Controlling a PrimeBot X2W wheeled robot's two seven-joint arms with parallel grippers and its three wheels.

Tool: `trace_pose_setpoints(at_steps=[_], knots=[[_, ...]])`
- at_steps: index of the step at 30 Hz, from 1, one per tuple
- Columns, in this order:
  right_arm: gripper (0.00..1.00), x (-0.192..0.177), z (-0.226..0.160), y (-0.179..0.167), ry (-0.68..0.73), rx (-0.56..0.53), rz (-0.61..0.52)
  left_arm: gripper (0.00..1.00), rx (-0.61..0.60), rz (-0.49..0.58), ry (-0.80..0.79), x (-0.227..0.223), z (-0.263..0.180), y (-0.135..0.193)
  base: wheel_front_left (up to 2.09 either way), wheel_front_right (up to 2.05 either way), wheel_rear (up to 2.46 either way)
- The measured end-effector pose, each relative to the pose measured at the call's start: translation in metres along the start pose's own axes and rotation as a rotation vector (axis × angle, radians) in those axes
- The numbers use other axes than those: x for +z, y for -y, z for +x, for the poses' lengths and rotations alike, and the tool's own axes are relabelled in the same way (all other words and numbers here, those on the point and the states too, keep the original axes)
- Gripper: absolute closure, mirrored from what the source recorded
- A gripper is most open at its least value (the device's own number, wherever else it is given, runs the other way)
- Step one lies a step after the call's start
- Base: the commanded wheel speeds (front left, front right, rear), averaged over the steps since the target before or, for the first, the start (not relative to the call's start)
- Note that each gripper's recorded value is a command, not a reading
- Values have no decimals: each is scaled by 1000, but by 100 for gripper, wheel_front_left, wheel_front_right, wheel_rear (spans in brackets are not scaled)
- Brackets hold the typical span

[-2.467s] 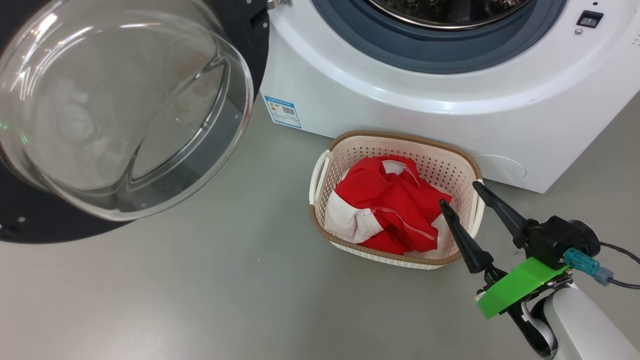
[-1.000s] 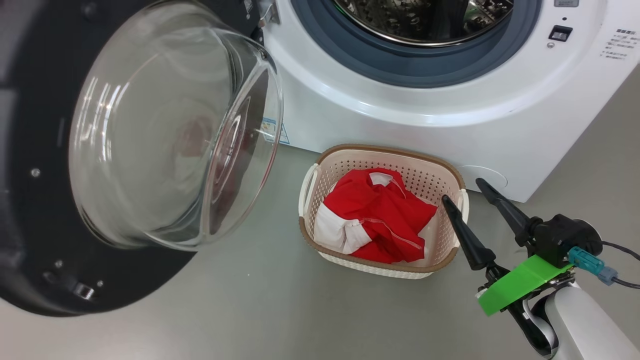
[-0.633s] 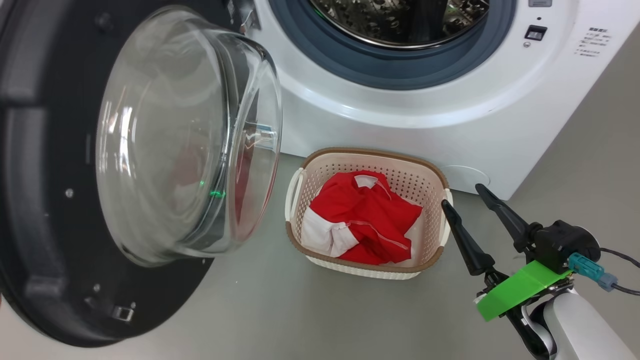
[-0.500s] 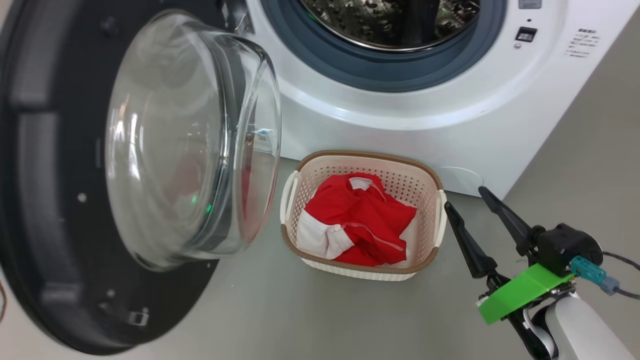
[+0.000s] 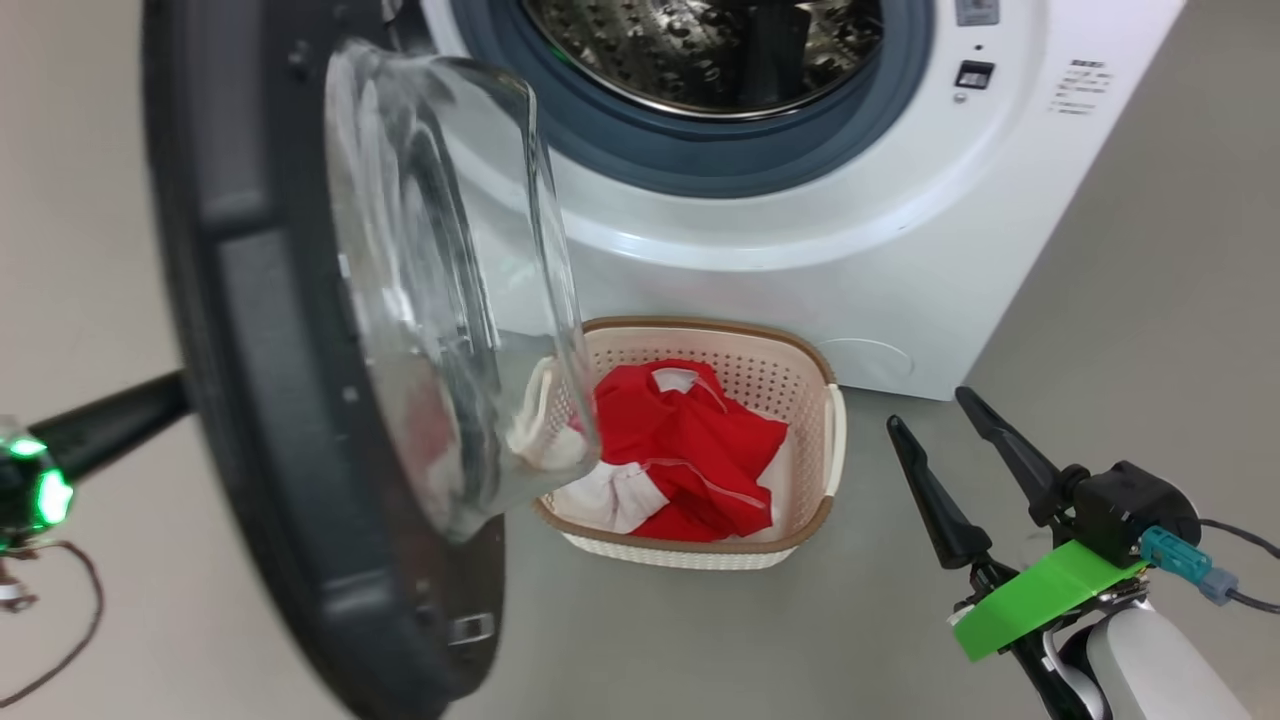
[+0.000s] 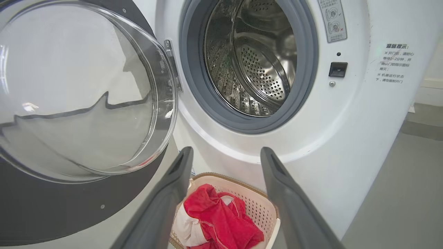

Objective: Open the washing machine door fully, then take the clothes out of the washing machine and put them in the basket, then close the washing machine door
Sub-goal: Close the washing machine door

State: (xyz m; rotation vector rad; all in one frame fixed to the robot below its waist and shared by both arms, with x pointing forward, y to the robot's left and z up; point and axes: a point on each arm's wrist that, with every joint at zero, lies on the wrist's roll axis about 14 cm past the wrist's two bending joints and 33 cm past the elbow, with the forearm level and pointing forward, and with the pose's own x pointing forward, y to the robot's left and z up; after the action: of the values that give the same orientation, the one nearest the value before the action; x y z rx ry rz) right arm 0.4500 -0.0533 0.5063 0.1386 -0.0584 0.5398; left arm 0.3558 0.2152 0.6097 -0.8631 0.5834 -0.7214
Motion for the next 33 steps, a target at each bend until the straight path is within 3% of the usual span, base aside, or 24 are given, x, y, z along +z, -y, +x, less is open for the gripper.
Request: trace_pose_setpoints(at_steps=[21, 33], knots=[[0, 5, -40, 43, 12, -180, 8, 100, -218, 92, -255, -30, 103, 50, 0, 0, 0], [0, 4, -58, 73, 14, -298, 2, 100, -286, 102, -294, -13, 166, 55, 0, 0, 0]])
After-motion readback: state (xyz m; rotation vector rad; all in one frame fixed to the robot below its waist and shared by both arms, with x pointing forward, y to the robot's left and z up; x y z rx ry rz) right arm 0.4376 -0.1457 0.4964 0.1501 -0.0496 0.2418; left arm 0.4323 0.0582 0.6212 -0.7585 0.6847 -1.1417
